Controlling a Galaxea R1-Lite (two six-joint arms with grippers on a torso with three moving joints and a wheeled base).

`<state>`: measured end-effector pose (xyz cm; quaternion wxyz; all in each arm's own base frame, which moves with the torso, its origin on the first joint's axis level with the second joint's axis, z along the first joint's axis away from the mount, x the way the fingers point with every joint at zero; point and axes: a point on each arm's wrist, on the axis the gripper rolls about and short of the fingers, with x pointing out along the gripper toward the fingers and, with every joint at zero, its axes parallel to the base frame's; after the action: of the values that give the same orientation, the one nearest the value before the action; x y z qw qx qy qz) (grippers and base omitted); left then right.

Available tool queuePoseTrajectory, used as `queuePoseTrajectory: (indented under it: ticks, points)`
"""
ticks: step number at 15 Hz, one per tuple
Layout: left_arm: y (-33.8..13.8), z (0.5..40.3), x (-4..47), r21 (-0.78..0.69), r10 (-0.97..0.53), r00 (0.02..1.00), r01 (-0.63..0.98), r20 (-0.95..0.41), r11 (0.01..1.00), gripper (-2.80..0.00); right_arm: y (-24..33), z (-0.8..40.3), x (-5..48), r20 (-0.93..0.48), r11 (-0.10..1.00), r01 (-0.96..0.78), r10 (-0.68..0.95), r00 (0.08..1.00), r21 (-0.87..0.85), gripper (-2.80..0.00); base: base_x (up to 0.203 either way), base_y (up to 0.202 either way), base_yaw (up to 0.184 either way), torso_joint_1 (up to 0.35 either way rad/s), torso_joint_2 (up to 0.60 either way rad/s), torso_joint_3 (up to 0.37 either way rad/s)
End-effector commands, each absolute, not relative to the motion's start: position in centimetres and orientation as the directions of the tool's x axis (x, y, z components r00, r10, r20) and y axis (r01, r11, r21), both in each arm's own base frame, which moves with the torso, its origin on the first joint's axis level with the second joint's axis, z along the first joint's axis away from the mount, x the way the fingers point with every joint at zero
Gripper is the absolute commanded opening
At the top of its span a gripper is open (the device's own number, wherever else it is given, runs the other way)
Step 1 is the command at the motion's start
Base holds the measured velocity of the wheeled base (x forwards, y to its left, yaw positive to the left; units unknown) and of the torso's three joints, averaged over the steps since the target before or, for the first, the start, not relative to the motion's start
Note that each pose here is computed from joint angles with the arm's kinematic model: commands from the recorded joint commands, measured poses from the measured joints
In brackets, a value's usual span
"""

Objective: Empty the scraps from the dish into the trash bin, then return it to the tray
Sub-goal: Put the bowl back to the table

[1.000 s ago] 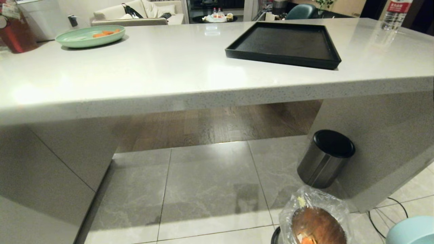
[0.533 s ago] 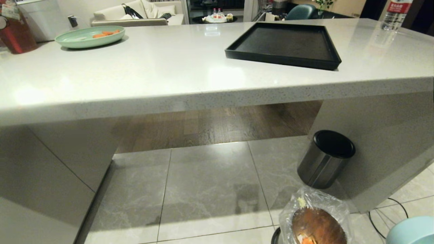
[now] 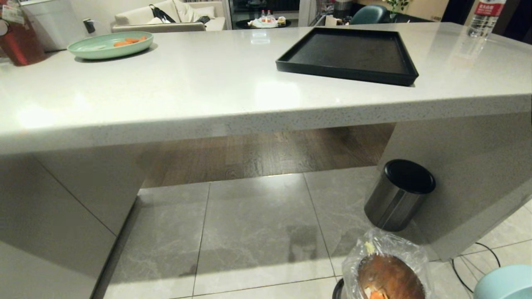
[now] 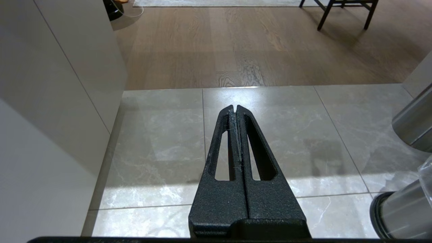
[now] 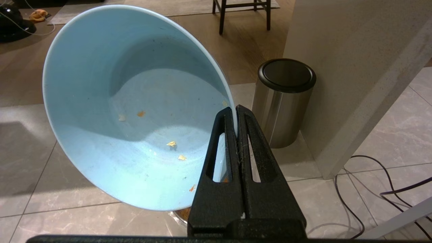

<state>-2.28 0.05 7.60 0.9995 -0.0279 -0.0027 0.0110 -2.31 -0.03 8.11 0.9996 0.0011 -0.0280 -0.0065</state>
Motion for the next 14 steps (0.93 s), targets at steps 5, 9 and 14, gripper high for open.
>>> queuePoseTrajectory:
  ticks: [5,9,14]
  points:
    - [0.05,7.61,-2.27,-0.057,0.022,1.000,-0.021,0.004,0.998,-2.80,-0.03,8.11,-2.30,0.055,1.000,0.015,-0.015,0.998,-0.002,-2.80,0.000,0.000,0.000,-0.016,-0.11,-0.128]
    - [0.05,7.61,-2.27,-0.057,0.022,1.000,-0.021,0.005,0.998,-2.80,-0.03,8.11,-2.30,0.055,1.000,0.013,-0.013,0.998,0.002,-2.80,0.000,0.000,0.000,-0.023,-0.39,-0.410]
    - [0.06,7.61,-2.27,-0.057,0.021,1.000,-0.021,0.005,0.998,-2.80,-0.03,8.11,-2.30,0.055,1.000,0.014,-0.014,0.998,0.002,-2.80,0.000,0.000,0.000,0.022,-0.44,-0.403]
